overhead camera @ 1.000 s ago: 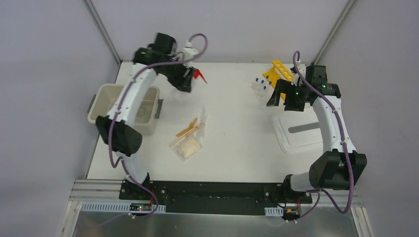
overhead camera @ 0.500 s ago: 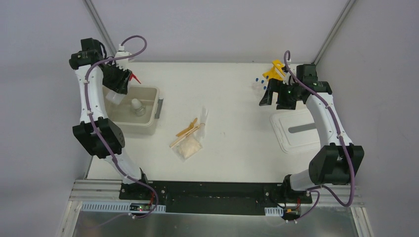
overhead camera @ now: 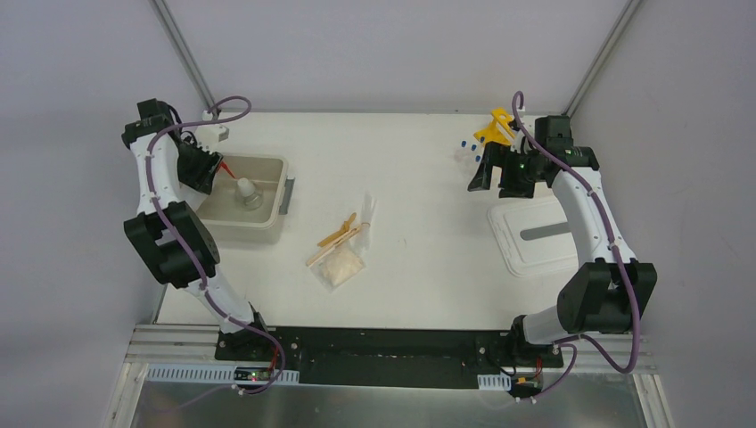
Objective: Organize the chemistry lab equipment
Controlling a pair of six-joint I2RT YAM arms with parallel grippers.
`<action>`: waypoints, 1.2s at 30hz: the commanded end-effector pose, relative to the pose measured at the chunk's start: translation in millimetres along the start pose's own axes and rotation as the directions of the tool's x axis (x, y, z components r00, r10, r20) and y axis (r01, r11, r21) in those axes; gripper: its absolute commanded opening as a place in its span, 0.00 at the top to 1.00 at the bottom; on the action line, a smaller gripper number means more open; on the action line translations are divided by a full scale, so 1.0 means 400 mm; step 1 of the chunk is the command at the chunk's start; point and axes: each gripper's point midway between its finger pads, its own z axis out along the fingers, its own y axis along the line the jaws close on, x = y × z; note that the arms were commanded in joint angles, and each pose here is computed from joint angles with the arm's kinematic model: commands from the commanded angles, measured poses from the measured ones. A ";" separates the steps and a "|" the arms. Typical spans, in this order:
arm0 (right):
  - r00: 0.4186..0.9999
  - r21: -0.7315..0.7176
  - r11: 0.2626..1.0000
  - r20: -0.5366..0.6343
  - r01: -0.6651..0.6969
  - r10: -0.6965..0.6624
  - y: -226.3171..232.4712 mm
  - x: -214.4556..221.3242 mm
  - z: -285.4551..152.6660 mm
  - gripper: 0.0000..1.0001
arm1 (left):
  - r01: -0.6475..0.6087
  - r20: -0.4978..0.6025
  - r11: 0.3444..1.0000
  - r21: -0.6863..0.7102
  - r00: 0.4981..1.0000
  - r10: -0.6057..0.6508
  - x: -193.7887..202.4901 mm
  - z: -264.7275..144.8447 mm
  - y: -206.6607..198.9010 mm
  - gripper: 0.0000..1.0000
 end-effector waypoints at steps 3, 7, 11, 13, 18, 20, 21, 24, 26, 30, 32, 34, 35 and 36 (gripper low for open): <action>0.999 0.004 1.000 0.029 0.026 -0.026 0.014 -0.016 -0.026 0.01 | 0.019 -0.048 0.997 -0.081 0.999 -0.023 0.017 0.026 0.072 0.65; 0.999 0.011 0.999 0.028 0.031 -0.031 0.010 -0.013 -0.028 0.01 | 0.026 -0.071 0.996 -0.080 0.997 -0.032 0.029 0.037 0.073 0.45; 0.999 0.010 1.000 0.026 0.029 -0.029 0.011 -0.008 -0.029 0.01 | 0.047 -0.016 0.997 -0.063 0.999 -0.048 0.008 0.019 0.052 0.29; 0.999 0.007 1.000 0.024 0.030 -0.030 0.012 -0.006 -0.028 0.01 | 0.051 0.022 0.997 -0.057 0.999 -0.050 -0.008 -0.002 0.037 0.23; 0.999 0.003 1.000 0.023 0.029 -0.029 0.013 -0.009 -0.026 0.01 | 0.104 0.123 0.994 -0.030 0.987 -0.099 -0.056 -0.065 0.001 0.20; 0.999 0.000 1.000 0.023 0.029 -0.029 0.014 -0.010 -0.025 0.01 | 0.100 0.184 0.995 0.009 0.978 -0.100 -0.093 -0.103 -0.032 0.22; 0.999 -0.002 1.000 0.022 0.030 -0.030 0.016 -0.009 -0.025 0.01 | 0.073 0.223 0.997 0.037 0.972 -0.079 -0.118 -0.127 -0.062 0.23; 0.999 -0.003 1.000 0.014 0.030 -0.030 0.014 -0.004 -0.020 0.01 | -0.028 0.305 0.995 0.098 0.952 -0.003 -0.202 -0.174 -0.176 0.24; 1.000 -0.004 1.000 0.009 0.026 -0.026 0.014 0.001 -0.020 0.01 | -0.123 0.339 0.980 0.157 0.939 0.064 -0.264 -0.194 -0.292 0.25; 1.000 -0.002 1.000 0.007 0.026 -0.026 0.013 0.010 -0.023 0.01 | -0.238 0.334 0.921 0.308 0.933 0.130 -0.320 -0.188 -0.531 0.29; 1.000 0.001 1.000 0.004 0.029 -0.029 0.011 0.016 -0.023 0.01 | -0.285 0.286 0.881 0.377 0.941 0.181 -0.310 -0.152 -0.640 0.31; 1.000 -0.004 1.000 -0.002 0.031 -0.031 0.012 0.023 -0.024 0.01 | -0.299 0.207 0.859 0.415 0.951 0.231 -0.286 -0.086 -0.722 0.34; 0.999 -0.005 0.999 -0.004 0.032 -0.032 0.012 0.025 -0.023 0.01 | -0.303 0.171 0.853 0.424 0.952 0.254 -0.274 -0.052 -0.754 0.35; 1.000 -0.005 1.000 -0.006 0.031 -0.031 0.011 0.027 -0.023 0.01 | -0.304 0.132 0.854 0.422 0.953 0.274 -0.264 -0.014 -0.775 0.35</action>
